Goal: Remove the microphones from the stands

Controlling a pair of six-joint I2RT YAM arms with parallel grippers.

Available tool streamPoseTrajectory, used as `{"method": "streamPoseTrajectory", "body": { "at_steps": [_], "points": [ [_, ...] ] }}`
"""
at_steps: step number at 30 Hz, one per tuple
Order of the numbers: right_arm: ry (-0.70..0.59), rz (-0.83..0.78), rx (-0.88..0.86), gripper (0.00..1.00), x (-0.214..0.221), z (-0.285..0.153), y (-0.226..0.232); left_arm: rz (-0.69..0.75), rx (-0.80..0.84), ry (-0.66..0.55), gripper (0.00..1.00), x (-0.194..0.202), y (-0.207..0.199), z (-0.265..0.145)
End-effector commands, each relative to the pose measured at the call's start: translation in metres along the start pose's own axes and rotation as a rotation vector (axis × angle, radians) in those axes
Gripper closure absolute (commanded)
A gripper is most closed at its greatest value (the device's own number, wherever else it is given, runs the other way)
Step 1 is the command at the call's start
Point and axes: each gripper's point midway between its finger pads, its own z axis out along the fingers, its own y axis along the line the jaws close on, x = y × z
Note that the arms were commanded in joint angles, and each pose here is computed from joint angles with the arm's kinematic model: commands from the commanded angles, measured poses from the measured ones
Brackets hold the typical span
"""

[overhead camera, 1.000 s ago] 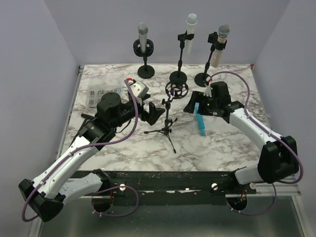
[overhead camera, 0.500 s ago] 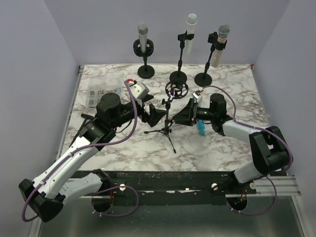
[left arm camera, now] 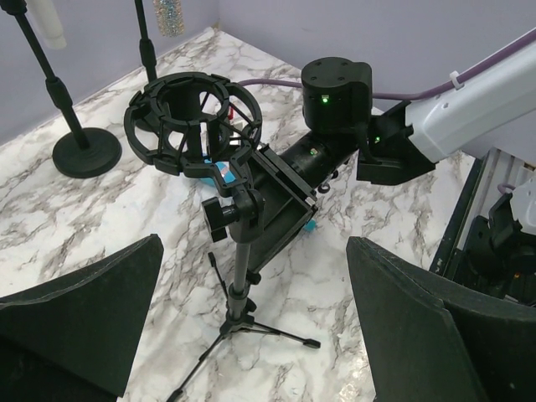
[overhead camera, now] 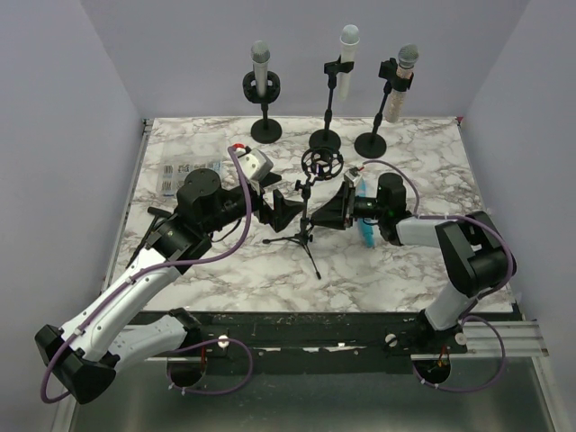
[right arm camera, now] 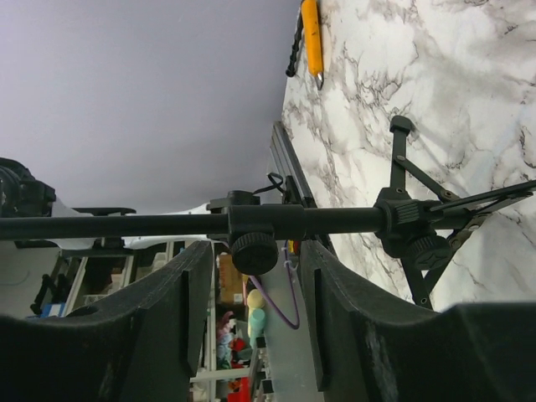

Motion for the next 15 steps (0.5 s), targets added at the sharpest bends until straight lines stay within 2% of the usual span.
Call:
{"method": "streamPoseTrajectory", "body": {
  "at_steps": [1, 9, 13, 15],
  "points": [
    [0.048, 0.001, -0.046, 0.5, 0.0105, 0.0048, 0.0006, 0.0, 0.037, -0.005, 0.05, -0.0007, -0.0064, 0.0018],
    [0.052, 0.022, -0.111, 0.68, 0.0159, 0.0075, -0.0007, -0.003, 0.039, 0.006, 0.05, 0.0018, -0.0058, 0.0039],
    [0.058, 0.028, -0.139, 0.69, 0.0183, 0.0087, -0.0009, -0.005, 0.04, 0.012, 0.05, 0.0031, -0.0056, 0.0051],
    [0.062, 0.03, -0.154, 0.64, 0.0191, 0.0093, -0.0009, -0.007, 0.04, 0.015, 0.05, 0.0041, -0.0054, 0.0059]
  ]
}}
